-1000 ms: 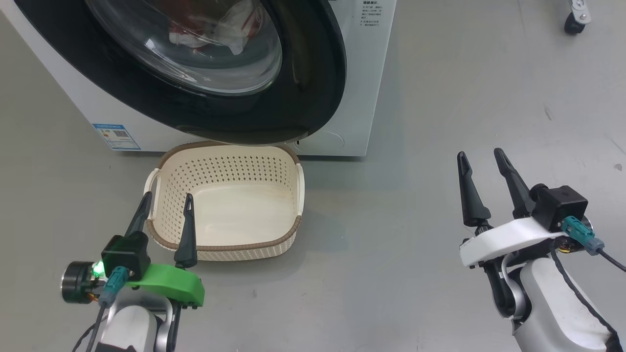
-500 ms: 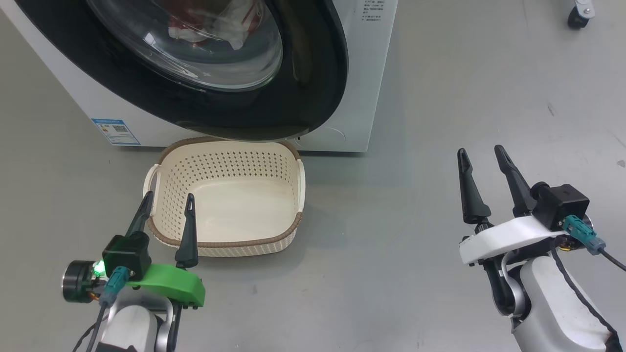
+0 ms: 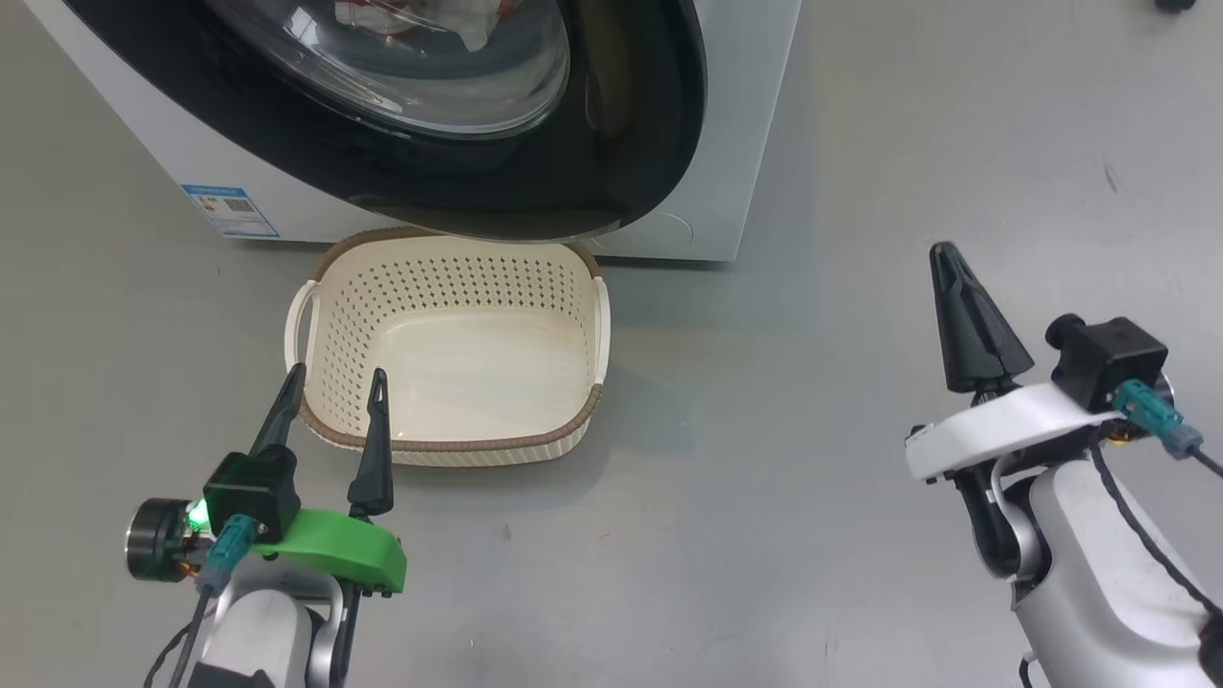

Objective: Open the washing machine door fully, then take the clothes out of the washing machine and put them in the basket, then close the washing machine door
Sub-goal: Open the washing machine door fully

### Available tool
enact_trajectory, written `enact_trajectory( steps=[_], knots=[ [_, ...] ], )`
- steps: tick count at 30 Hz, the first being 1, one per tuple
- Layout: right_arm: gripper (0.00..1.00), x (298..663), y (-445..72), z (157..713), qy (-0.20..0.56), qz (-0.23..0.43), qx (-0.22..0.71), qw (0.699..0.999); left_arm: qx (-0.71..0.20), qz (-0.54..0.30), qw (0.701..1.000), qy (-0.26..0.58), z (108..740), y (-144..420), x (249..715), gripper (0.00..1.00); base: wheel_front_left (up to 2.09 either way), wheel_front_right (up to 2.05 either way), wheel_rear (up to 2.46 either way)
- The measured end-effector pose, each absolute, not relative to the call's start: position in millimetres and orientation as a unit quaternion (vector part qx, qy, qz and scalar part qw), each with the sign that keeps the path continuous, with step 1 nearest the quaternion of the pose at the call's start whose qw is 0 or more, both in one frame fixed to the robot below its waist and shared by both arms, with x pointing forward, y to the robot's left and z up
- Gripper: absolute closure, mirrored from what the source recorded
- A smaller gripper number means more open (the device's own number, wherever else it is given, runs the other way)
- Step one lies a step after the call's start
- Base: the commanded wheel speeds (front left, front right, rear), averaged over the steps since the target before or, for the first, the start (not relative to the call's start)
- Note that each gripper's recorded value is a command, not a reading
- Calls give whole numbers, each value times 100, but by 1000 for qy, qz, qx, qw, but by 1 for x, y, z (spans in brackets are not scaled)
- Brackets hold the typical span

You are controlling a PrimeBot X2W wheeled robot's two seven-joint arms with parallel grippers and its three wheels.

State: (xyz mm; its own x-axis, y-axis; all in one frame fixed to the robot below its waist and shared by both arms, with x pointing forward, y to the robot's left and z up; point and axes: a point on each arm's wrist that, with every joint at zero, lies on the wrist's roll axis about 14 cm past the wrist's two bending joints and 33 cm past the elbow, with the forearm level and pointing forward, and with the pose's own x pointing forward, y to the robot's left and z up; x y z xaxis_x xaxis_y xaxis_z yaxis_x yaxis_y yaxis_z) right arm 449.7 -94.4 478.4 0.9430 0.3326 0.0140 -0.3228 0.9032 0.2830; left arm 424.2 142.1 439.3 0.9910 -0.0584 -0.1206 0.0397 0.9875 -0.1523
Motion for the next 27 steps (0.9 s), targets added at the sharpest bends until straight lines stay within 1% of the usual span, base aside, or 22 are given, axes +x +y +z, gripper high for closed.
enact_trajectory(
  steps=[4,12,18,19,24,27],
  knots=[
    [100,474,-91,490,15,180,158,971,-76,-32,995,64,436,138,430,0,0,0,0],
    [100,518,-83,497,55,184,253,948,-75,-39,994,73,426,136,442,0,0,0,0],
    [100,549,-66,500,100,207,331,915,-73,-40,993,82,417,137,449,0,0,0,0],
    [100,549,-66,500,100,207,331,915,-73,-40,993,82,417,137,449,0,0,0,0],
    [100,570,-50,503,137,220,404,877,-79,-34,992,93,409,141,449,0,0,0,0],
    [100,580,-41,502,161,226,428,860,-84,-28,991,98,405,144,448,0,0,0,0]
  ],
)
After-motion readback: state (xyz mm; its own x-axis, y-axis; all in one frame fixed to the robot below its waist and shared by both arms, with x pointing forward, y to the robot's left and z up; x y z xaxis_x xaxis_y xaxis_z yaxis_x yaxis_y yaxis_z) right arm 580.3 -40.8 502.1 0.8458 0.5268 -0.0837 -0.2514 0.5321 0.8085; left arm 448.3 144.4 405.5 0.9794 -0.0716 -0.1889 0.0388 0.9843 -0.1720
